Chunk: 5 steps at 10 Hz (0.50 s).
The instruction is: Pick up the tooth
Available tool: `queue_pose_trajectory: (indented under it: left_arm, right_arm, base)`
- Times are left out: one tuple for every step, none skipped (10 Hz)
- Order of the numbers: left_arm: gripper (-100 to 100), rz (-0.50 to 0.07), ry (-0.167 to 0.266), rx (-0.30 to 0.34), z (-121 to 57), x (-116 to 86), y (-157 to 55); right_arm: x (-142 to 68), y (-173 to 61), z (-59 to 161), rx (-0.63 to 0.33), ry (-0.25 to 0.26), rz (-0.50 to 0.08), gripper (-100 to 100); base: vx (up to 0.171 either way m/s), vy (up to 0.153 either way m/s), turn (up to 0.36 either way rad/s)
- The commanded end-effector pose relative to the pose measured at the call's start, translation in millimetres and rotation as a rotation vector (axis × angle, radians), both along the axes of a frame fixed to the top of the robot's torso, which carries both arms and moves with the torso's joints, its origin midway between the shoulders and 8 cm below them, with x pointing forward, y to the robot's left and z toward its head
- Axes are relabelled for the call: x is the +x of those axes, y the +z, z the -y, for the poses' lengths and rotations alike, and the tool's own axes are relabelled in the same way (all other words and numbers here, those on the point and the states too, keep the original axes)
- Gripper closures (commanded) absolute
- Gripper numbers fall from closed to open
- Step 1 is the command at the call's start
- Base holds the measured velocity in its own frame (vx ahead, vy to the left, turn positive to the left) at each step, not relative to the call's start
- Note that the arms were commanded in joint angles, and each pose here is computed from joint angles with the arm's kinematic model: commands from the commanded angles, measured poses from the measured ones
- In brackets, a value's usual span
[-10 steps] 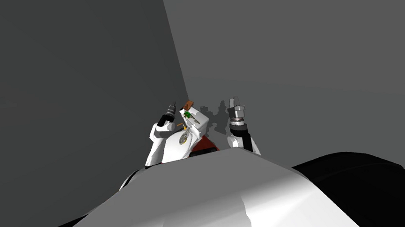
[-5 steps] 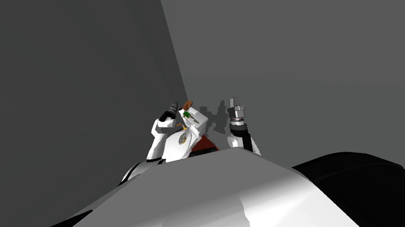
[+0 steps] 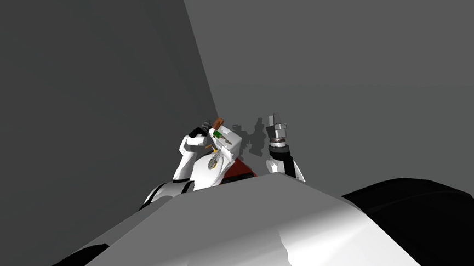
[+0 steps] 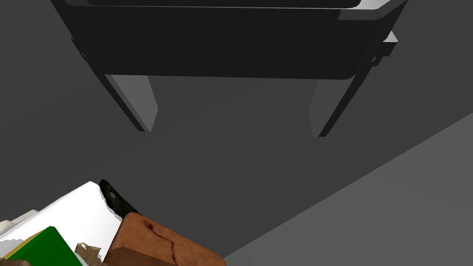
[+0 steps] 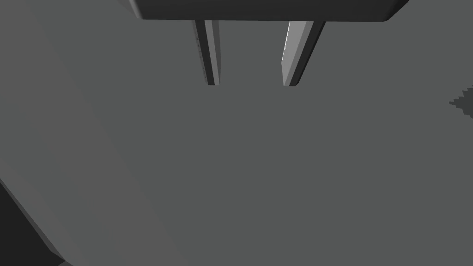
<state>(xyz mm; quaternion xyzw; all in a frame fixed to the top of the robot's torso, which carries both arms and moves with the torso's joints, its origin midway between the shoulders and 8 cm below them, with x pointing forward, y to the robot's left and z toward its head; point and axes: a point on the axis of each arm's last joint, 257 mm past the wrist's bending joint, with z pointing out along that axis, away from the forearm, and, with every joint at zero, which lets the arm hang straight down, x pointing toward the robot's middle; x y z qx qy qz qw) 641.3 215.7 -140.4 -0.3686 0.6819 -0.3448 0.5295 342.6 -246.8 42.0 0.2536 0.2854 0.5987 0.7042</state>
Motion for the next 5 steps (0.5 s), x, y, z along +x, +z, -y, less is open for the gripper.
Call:
queue_pose_trajectory:
  left_arm:
    - [-100, -0.053, -0.004, 0.013, 2.8, 4.6, -9.5]
    - [-100, -0.088, -0.010, 0.023, 6.0, 8.9, -15.9]
    - [-100, -0.103, -0.007, 0.025, 4.8, 7.9, -20.2]
    - [-100, -0.152, -0.009, 0.037, 6.4, 10.8, -30.9]
    - [-100, -0.181, -0.016, 0.048, 10.4, 14.0, -33.9]
  right_arm:
    - [0.0, 0.0, 0.0, 0.000, 0.000, 0.000, 0]
    - [0.0, 0.0, 0.0, 0.000, 0.000, 0.000, 0]
    - [0.0, 0.0, 0.0, 0.000, 0.000, 0.000, 0]
    - [0.0, 0.0, 0.0, 0.000, 0.000, 0.000, 0]
    - [0.0, 0.0, 0.0, 0.000, 0.000, 0.000, 0]
  base:
    - [-0.014, -0.007, -0.047]
    - [-0.023, -0.013, -0.096]
    - [-0.016, -0.008, -0.036]
    - [-0.012, -0.010, -0.068]
    - [-0.020, -0.012, -0.099]
